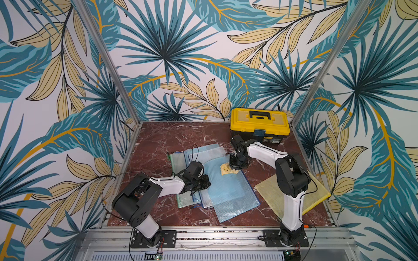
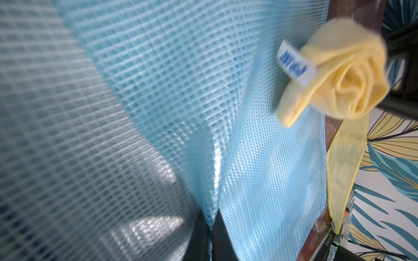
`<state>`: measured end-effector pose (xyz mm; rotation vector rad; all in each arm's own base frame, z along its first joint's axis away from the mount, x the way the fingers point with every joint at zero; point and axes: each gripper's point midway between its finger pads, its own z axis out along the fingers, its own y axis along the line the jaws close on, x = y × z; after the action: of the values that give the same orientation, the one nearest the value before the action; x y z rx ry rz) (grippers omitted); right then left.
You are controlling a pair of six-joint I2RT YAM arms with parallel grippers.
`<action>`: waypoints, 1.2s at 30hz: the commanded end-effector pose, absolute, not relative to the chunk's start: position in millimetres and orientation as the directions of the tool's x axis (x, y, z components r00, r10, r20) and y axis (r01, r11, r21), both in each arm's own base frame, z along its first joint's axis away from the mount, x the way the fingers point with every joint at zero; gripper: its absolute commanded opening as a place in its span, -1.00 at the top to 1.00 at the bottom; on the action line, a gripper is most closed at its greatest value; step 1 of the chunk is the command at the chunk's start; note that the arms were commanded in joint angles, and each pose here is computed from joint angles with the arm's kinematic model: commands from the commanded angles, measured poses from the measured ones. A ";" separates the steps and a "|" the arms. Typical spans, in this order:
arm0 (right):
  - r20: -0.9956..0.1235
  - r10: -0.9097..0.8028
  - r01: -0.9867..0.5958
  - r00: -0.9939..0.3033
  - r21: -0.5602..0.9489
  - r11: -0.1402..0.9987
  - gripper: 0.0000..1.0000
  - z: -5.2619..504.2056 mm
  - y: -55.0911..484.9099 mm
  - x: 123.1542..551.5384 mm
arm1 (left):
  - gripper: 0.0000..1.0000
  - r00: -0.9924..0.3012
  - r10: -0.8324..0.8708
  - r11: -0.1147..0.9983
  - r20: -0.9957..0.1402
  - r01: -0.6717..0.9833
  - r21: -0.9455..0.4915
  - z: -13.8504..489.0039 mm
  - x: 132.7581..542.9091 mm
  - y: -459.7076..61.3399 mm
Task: Wipe the document bag
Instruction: Wipe the dirt from the document bag.
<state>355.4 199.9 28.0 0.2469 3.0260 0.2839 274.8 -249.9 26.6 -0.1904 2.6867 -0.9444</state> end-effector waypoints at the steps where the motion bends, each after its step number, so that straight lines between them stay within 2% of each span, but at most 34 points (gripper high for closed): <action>1: -0.019 0.224 0.217 -0.974 0.168 0.962 1.00 7.7 187.1 330.3 | 0.47 -0.942 -0.235 0.786 -0.241 -0.038 -0.616 31.9 283.3 -241.0; 2: -0.009 0.234 0.229 -0.972 0.165 0.959 1.00 2.4 185.1 324.4 | 0.36 -0.942 -0.233 0.784 -0.242 -0.035 -0.619 33.2 284.0 -241.6; 4: 0.005 0.257 0.254 -0.966 0.170 0.952 1.00 -4.2 183.0 316.5 | 0.34 -0.943 -0.229 0.780 -0.241 -0.029 -0.625 34.7 284.3 -243.0; 6: 0.016 0.275 0.273 -0.961 0.187 0.944 1.00 -6.2 184.7 310.3 | 0.34 -0.942 -0.235 0.781 -0.238 -0.037 -0.623 33.7 283.7 -241.4; 10: -0.026 0.255 0.247 -0.967 0.168 0.954 1.00 10.8 188.5 308.6 | 0.36 -0.934 -0.268 0.786 -0.235 -0.071 -0.614 31.3 280.7 -233.1; 15: -0.062 0.220 0.202 -0.974 0.216 0.955 1.00 35.2 211.5 306.3 | 0.43 -0.929 -0.296 0.776 -0.224 -0.097 -0.623 33.5 274.2 -226.8; 26: -0.038 0.212 0.199 -0.977 0.217 0.956 1.00 23.7 219.3 302.6 | 0.28 -0.942 -0.323 0.749 -0.089 -0.197 -0.633 15.1 242.8 -222.2; 30: -0.036 0.206 0.194 -0.978 0.212 0.958 1.00 23.6 219.6 303.6 | 0.35 -0.952 -0.294 0.756 -0.083 -0.179 -0.630 13.1 238.9 -231.3; 36: -0.033 0.203 0.191 -0.979 0.213 0.958 1.00 23.8 219.5 302.6 | 0.57 -0.949 -0.304 0.762 -0.081 -0.192 -0.618 10.1 233.9 -231.8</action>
<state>309.7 223.7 30.7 0.2981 3.0124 0.3609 247.8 -240.9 27.1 -0.3506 2.7134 -1.0093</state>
